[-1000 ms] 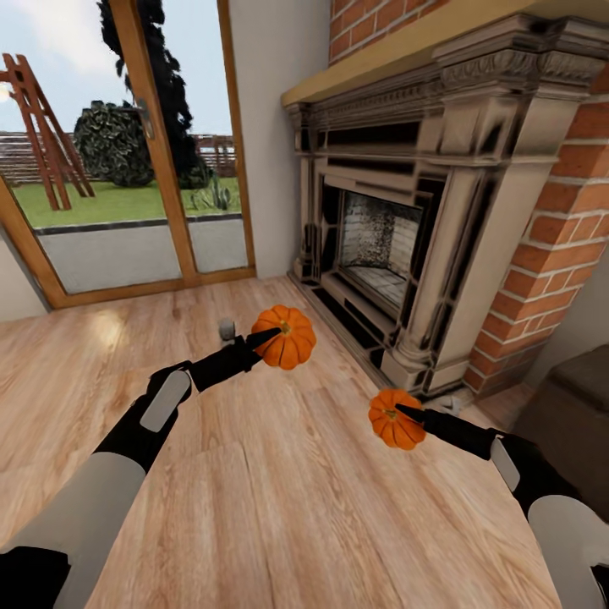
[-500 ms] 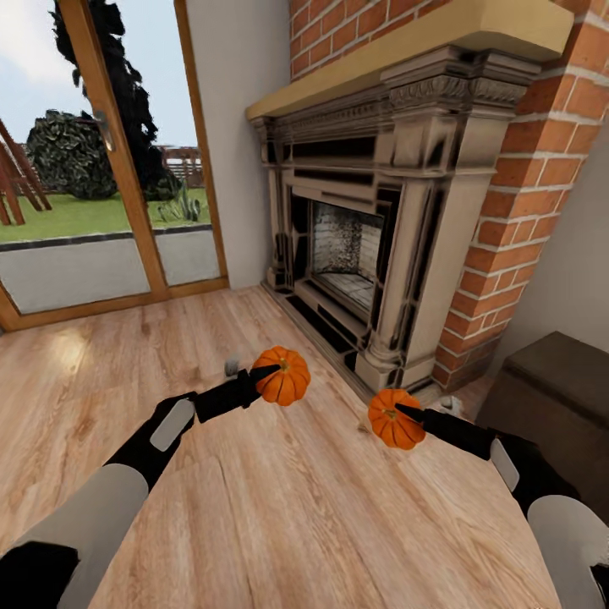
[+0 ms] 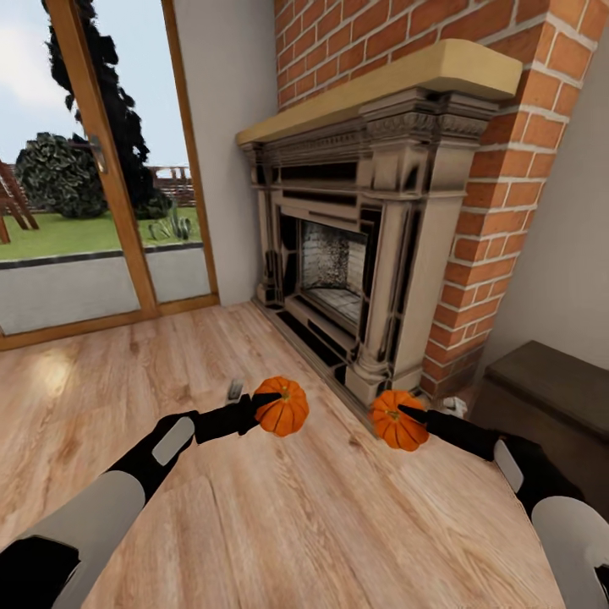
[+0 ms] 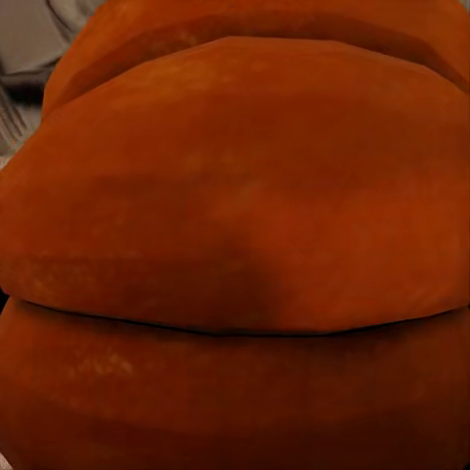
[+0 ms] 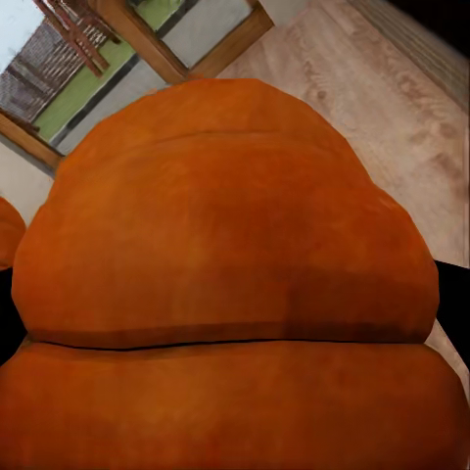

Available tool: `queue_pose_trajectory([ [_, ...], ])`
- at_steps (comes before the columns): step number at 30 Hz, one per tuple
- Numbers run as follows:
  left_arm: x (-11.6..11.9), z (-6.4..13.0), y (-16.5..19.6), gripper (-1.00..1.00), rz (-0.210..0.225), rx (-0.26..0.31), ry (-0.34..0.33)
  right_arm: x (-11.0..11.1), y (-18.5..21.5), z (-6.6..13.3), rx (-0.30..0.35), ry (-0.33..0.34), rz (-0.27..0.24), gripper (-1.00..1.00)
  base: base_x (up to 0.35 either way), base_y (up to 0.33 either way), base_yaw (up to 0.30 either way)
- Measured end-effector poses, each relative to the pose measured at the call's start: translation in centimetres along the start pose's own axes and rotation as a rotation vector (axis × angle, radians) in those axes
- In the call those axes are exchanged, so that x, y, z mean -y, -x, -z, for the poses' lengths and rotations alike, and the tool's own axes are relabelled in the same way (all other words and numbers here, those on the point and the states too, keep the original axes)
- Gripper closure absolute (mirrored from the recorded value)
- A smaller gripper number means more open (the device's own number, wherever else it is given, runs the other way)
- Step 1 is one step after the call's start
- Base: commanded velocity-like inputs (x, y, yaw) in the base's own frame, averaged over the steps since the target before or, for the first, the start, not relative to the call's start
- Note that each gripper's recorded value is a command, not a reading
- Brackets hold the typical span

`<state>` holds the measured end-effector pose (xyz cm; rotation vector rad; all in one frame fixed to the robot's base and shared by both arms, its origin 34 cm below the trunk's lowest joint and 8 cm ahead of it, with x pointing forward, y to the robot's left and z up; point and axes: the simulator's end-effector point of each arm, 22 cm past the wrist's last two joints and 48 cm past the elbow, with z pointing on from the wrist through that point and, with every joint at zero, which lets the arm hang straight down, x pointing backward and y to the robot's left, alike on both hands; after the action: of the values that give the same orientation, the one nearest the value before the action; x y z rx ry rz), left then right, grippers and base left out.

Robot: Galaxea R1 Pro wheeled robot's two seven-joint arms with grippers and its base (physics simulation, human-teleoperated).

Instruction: Place each of the two pumpkins and all three candles from the living room inside a cabinet in the living room (use any cabinet), then make sure every cabinet is closed, and position the cauldron so it is next to a table in the living room.

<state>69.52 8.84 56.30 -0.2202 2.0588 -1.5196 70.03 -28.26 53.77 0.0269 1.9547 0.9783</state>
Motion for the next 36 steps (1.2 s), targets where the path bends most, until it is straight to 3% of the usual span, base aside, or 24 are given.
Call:
queue_pose_trajectory([
  [7, 1.0, 1.1, 1.8, 1.00, -0.007, 0.014, 0.011, -0.7, 1.2, 0.2, -0.003, -0.003, -0.004, 1.00, 0.000, 0.000, -0.270],
  [36, 6.8, 1.9, 5.5, 1.00, -0.017, 0.018, 0.020, -4.7, 7.2, 1.0, 0.002, -0.003, 0.000, 1.00, 0.000, 0.000, -0.272],
])
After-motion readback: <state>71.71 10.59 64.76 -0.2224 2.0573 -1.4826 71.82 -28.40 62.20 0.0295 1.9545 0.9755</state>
